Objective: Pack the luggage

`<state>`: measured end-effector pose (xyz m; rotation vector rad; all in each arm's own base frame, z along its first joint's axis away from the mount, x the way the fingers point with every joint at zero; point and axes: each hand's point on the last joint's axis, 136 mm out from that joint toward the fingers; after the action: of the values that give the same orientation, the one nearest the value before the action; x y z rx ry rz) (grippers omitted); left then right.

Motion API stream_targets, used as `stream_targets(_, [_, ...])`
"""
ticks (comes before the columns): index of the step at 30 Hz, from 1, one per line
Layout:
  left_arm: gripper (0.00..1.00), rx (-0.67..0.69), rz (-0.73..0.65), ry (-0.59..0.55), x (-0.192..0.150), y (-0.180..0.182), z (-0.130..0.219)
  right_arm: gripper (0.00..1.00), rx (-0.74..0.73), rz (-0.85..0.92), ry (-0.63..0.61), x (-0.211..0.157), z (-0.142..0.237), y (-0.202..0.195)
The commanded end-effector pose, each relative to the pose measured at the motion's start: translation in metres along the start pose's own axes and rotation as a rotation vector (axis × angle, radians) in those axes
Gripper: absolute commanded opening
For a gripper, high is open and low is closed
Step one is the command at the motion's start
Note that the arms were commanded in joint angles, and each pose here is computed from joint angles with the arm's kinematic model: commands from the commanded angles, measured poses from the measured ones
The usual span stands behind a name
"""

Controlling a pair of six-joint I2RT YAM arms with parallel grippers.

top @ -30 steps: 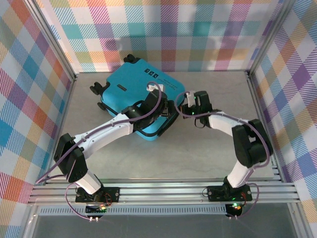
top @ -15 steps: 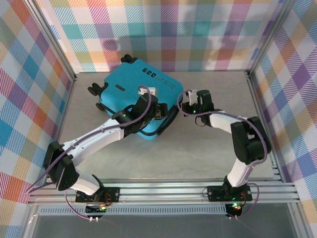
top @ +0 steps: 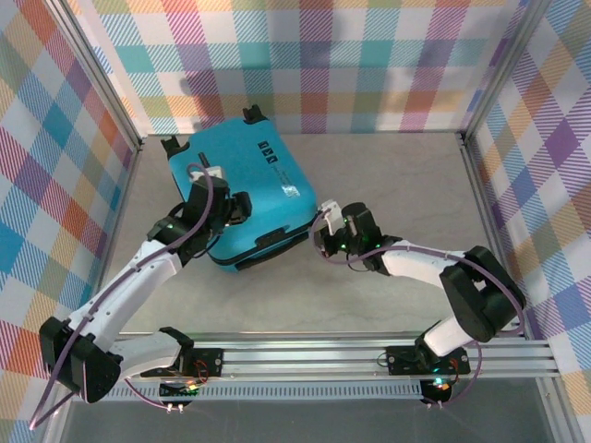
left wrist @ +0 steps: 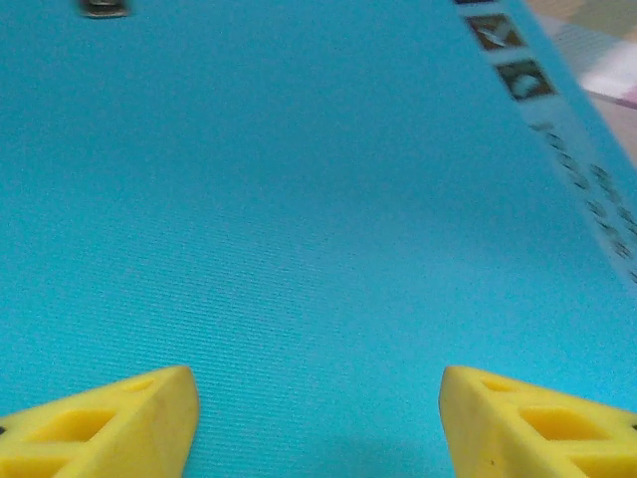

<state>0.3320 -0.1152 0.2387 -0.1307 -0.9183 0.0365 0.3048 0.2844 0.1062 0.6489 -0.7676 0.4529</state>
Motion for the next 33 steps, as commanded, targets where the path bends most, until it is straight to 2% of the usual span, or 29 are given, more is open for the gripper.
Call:
stream_targets(1, [0.64,0.173,-0.065,0.173,-0.038,0.044,0.001,0.0,-0.025,-0.013,0.013,-0.011,0.006,0.004])
stream_targets(8, [0.65,0.001,-0.169,0.021,0.022,-0.046,0.018,0.0,-0.002,-0.004,0.011,-0.012,0.005,0.016])
stream_targets(11, [0.66,-0.053,-0.194,0.008,0.033,-0.082,0.004,0.0,-0.002,0.001,0.009,-0.012,0.004,0.018])
stream_targets(15, [0.67,-0.085,-0.206,0.039,0.026,-0.113,-0.029,0.0,-0.021,0.004,0.012,-0.016,0.005,0.014])
stream_targets(21, [0.67,-0.039,-0.205,0.105,-0.003,-0.109,-0.053,0.0,-0.071,0.026,0.004,-0.017,0.008,0.004])
stream_targets(28, [0.67,-0.006,-0.188,0.17,-0.038,-0.09,-0.054,0.0,-0.182,-0.026,-0.016,-0.008,0.015,-0.04])
stream_targets(33, [0.66,0.013,-0.187,0.186,-0.048,-0.08,-0.051,0.0,-0.215,-0.028,-0.037,0.008,0.017,-0.066])
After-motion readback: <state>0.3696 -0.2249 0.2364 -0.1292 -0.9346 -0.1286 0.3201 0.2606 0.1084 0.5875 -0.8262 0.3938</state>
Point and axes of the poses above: each hand's point on the last joint's axis, 136 mm out from that joint toward the fingers, its own z axis back along the fingers, its own y axis along the line the jaws close on, x = y × z, and after that the axes turned 9 degrees about -z, right-handed
